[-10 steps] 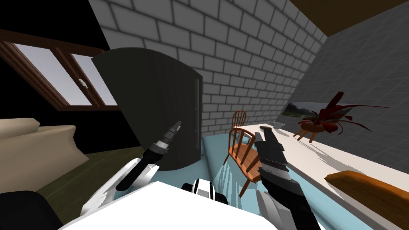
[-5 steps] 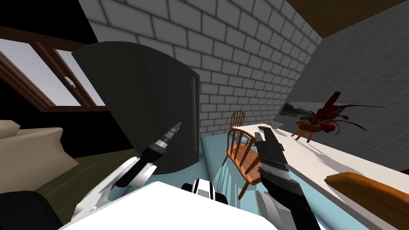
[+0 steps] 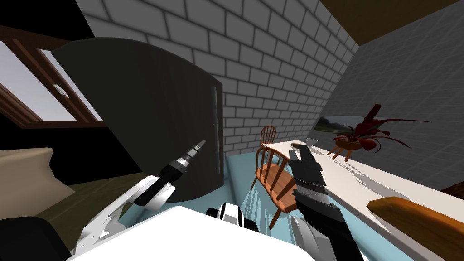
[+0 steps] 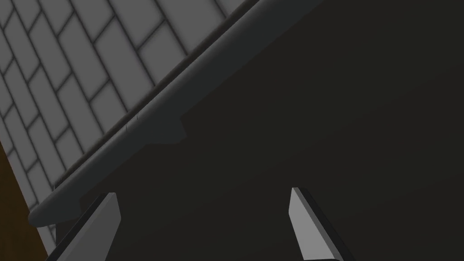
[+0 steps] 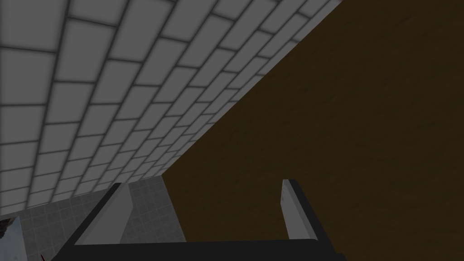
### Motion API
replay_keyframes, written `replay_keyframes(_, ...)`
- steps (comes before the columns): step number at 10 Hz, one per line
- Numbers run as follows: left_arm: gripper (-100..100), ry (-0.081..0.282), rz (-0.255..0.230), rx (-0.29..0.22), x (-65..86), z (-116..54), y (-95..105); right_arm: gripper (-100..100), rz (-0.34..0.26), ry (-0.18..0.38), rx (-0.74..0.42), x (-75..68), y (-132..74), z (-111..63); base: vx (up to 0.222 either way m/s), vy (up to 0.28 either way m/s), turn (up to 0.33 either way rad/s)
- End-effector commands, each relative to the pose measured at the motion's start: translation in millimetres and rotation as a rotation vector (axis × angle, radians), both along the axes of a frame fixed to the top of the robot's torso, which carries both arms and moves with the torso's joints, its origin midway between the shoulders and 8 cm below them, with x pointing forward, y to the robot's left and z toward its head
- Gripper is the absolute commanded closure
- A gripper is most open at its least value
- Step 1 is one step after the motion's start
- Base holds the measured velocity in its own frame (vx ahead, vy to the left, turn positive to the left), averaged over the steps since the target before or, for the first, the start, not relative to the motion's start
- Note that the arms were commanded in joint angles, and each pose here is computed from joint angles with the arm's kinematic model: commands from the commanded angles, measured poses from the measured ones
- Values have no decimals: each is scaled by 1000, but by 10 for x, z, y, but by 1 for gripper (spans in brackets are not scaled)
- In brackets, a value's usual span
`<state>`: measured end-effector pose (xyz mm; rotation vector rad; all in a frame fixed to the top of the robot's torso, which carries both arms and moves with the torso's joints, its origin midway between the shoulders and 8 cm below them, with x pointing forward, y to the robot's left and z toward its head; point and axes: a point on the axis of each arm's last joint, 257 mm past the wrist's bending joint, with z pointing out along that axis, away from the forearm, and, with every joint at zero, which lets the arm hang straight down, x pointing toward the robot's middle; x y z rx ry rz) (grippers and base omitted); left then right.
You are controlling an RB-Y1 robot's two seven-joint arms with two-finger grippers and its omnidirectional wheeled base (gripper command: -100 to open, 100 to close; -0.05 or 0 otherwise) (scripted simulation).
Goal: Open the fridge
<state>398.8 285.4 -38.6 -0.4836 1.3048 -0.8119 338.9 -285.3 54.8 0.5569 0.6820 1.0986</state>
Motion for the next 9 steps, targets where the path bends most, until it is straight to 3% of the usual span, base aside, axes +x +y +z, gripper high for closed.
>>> replay_keyframes(1,-100,55,41,32,42,-114,147,0,0,0,0,0,0,0,63,-24,-39)
replay_keyframes(5,-100,122,98,95,79,-215,354,0,0,0,0,0,0,0,64,-32,-42)
replay_keyframes(9,-100,166,149,153,88,-220,513,0,0,0,0,0,0,0,63,-26,-37)
